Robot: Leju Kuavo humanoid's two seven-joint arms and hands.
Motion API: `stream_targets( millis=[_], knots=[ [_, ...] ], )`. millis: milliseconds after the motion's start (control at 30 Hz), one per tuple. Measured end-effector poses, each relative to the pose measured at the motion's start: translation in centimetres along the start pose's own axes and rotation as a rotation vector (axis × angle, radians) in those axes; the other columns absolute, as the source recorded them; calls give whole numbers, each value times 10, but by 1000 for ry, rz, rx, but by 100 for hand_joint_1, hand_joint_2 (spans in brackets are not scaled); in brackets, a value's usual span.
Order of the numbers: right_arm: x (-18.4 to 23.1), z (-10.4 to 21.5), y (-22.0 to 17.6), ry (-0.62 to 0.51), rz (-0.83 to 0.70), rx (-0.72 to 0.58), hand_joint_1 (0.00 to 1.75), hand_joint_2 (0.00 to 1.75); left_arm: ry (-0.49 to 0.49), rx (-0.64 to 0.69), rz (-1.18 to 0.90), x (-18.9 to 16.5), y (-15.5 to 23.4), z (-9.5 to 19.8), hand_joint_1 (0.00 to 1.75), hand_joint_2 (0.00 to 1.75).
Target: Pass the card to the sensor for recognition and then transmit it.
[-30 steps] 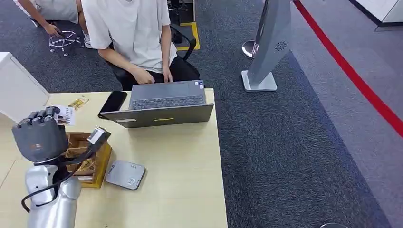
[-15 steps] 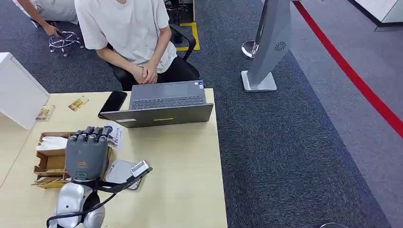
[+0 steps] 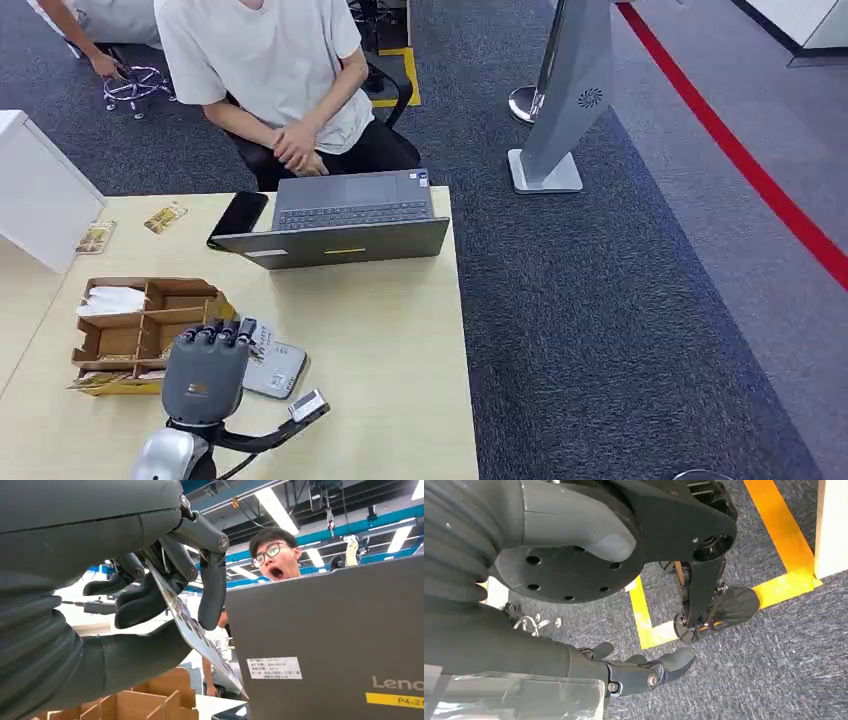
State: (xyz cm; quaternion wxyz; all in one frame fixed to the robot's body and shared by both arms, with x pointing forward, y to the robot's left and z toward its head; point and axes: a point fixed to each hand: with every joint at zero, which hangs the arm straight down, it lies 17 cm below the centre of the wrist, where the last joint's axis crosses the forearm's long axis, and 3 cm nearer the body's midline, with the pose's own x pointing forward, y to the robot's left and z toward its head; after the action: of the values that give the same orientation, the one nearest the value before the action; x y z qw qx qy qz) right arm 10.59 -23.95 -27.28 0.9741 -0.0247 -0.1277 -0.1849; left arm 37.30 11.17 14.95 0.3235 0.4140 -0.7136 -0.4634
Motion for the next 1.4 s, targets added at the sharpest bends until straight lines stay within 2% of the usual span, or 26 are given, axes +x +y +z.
stream_targets(
  millis=[200,500,833,1400],
  knots=[
    [0,0,0,0,3,0,0,175,5,-20,1,-1,-4,2,175,175],
    [-1,0,0,0,21,1,0,175,54,-110,12,-10,-32,11,175,175],
    [-2,0,0,2,39,0,0,175,166,-203,-5,-44,-62,19,175,175],
    [-2,0,0,1,46,1,0,175,204,-282,15,-53,-84,29,175,175]
  ],
)
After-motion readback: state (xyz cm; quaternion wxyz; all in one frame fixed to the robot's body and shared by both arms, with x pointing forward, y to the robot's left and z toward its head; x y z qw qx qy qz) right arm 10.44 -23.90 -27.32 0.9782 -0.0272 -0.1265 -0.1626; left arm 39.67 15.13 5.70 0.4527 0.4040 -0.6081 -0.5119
